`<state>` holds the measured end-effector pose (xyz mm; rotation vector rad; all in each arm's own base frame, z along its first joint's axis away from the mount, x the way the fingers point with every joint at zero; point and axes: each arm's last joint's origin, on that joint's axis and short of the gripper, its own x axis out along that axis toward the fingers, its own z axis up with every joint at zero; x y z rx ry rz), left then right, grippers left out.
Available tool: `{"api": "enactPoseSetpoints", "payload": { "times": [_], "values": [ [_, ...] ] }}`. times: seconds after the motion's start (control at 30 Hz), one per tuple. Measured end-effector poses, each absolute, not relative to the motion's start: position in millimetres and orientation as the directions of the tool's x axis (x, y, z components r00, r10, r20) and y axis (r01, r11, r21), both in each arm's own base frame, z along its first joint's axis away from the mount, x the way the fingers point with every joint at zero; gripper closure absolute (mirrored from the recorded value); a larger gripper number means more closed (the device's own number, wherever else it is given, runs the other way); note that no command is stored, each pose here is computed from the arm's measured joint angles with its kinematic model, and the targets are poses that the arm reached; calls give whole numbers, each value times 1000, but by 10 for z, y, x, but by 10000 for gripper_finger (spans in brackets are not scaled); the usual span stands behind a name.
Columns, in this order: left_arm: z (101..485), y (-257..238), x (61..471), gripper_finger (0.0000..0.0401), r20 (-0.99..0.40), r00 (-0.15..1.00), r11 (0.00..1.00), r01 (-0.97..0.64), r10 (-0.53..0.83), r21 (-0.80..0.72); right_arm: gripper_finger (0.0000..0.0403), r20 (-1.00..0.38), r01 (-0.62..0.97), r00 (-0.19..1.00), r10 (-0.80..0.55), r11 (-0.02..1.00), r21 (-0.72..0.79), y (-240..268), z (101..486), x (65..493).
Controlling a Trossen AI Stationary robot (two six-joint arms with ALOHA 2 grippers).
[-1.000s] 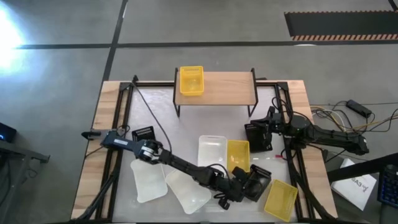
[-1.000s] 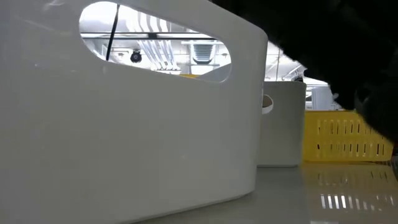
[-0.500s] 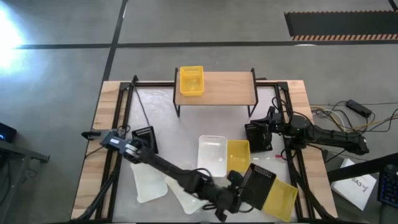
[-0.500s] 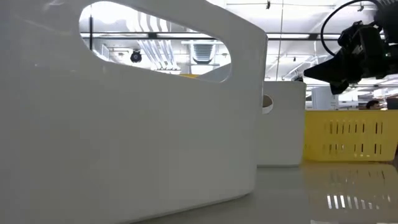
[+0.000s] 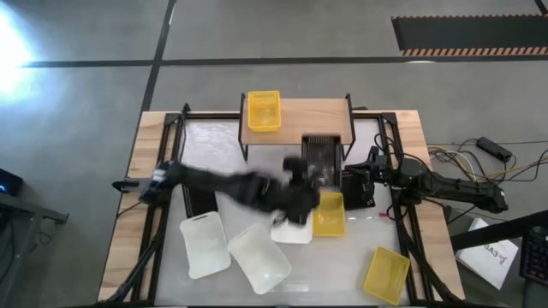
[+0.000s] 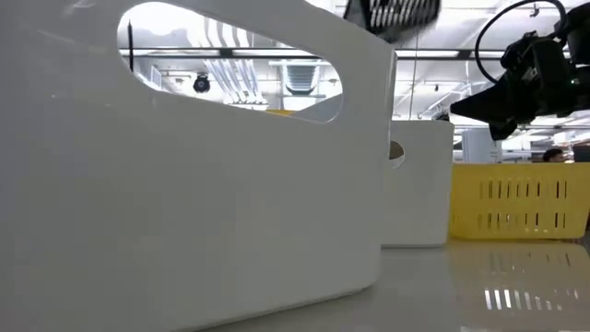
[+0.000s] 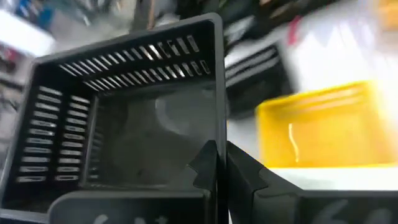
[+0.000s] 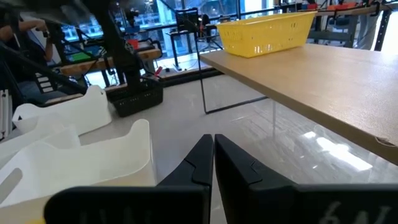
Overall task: Stack baskets on shelf by color
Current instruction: Put the bottom black bin on the shelf
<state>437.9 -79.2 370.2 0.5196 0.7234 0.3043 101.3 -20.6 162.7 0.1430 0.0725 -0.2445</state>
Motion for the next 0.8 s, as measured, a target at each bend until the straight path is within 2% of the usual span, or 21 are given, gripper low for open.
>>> {"api": "enactPoseSetpoints", "payload": {
  "times": [0.17,0.37,0.5,0.8],
  "values": [
    [3548,78,4499,401,-622,633,859,-140,460,492,394,-89,246,968,-236,960,132,-206,1627,1013],
    [3356,661,4479,401,-678,568,866,-140,467,480,394,-89,246,968,-236,960,132,-206,1627,1013],
    [3260,879,4462,401,-701,564,881,-110,437,460,394,-89,246,968,-236,960,132,-206,1627,1013],
    [3228,1039,4410,401,-716,546,882,-96,435,462,394,-89,246,968,-236,960,132,-206,1627,1013]
  ]
}}
